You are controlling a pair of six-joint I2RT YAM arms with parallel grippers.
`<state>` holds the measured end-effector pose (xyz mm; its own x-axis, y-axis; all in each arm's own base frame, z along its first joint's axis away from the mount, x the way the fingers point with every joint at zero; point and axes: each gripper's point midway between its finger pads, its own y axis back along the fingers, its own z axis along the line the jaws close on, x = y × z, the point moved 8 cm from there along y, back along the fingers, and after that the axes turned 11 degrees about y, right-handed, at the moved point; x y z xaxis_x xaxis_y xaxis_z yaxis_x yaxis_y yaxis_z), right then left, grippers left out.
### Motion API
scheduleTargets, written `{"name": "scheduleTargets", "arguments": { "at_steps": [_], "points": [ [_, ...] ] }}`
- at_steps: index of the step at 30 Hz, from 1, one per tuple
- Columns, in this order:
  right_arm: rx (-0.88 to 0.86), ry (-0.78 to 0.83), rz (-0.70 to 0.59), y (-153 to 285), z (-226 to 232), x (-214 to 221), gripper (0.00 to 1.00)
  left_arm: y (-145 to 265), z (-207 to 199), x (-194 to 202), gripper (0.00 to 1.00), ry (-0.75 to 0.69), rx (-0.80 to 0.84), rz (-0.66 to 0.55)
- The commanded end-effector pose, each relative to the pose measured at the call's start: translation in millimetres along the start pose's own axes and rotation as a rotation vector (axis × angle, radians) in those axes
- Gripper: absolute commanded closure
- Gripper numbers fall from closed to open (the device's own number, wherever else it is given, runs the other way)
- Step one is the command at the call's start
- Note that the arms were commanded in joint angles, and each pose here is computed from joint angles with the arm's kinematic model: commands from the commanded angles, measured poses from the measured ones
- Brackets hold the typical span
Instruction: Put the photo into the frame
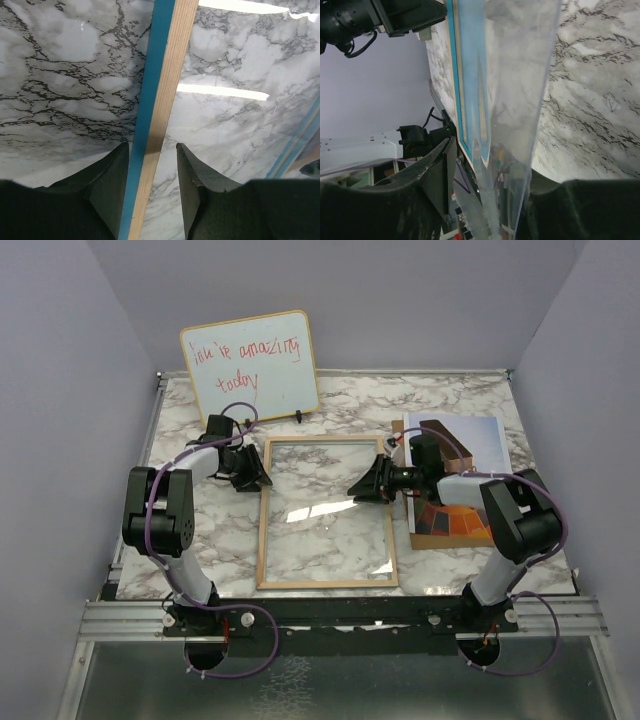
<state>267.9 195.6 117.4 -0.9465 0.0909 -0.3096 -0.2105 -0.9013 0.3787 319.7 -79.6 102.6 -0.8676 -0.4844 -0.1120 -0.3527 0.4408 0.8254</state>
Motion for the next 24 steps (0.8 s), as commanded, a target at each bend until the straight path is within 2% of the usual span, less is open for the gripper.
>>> {"name": "scheduleTargets", "arguments": {
  "at_steps": [1,5,10,24],
  "points": [
    [0.077,0.008,-0.003,-2,-1,-2,0.52,5,-3,-1,0.55,-0.018,0.011,-0.016],
    [0.153,-0.010,-0.020,-2,-4,-3,0.39,8,-5,-2,0.52,-0.021,0.018,-0.025],
    [0.248,-0.036,-0.038,-1,-5,-4,0.30,14,-10,-4,0.49,-0.028,0.030,-0.048],
    [0.451,-0.185,-0.083,-1,-4,-1,0.26,25,-19,-9,0.41,-0.003,0.036,-0.096]
  ]
}}
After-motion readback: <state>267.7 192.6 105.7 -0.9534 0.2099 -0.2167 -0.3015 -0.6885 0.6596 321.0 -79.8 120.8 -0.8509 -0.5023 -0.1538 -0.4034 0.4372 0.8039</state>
